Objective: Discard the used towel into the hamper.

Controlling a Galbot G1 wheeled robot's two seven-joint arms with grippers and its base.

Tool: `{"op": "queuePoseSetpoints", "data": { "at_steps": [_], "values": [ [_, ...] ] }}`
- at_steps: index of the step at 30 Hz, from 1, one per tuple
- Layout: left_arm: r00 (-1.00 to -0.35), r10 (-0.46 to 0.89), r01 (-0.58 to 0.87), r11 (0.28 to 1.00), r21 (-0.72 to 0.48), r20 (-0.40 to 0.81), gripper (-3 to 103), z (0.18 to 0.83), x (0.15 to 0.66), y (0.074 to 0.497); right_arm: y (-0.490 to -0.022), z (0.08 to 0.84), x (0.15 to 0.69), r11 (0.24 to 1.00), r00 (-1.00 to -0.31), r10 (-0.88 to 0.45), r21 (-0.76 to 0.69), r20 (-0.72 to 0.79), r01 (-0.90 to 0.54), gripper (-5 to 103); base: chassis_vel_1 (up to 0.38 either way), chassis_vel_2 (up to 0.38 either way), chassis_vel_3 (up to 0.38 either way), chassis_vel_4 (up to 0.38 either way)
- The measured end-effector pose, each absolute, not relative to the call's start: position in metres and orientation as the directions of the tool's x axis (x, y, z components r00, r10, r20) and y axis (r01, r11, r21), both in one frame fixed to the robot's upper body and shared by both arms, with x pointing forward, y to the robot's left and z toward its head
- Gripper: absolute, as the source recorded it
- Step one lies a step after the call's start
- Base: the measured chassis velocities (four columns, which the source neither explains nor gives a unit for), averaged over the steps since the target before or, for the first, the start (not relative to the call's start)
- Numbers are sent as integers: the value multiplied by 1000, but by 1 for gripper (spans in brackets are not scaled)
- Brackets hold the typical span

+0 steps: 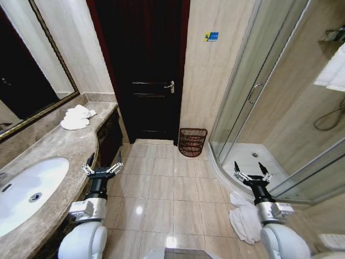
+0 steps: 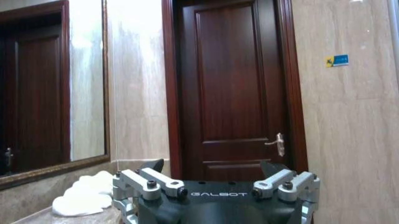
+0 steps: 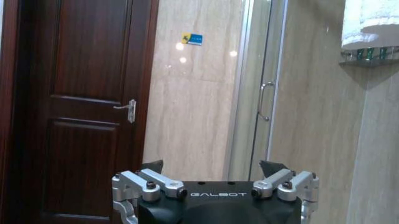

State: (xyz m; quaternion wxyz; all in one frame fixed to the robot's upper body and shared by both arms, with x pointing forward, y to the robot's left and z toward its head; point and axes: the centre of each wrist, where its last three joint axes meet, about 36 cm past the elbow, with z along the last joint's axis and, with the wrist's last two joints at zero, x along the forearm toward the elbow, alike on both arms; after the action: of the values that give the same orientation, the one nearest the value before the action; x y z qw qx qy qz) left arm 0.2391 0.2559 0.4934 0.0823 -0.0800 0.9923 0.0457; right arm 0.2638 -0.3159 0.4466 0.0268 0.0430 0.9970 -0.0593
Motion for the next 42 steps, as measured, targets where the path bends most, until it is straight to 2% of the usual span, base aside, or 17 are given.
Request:
{"op": "queuePoseSetpoints", "data": {
  "at_steps": [16,28,42],
  "values": [
    [-980,-128,-141,987,77,-156,100,478,240,251,-310,452,264,991,-994,82,-95,-73,89,100,0,0,0,0],
    [-989,-60,-68,996,58,-137,100,470,255,226,-304,462,255,991,-993,92,-89,-79,99,100,0,0,0,0],
    [-989,-82,-92,993,78,-123,100,461,254,235,-310,453,260,990,-992,98,-96,-77,105,100,0,0,0,0]
  ]
}}
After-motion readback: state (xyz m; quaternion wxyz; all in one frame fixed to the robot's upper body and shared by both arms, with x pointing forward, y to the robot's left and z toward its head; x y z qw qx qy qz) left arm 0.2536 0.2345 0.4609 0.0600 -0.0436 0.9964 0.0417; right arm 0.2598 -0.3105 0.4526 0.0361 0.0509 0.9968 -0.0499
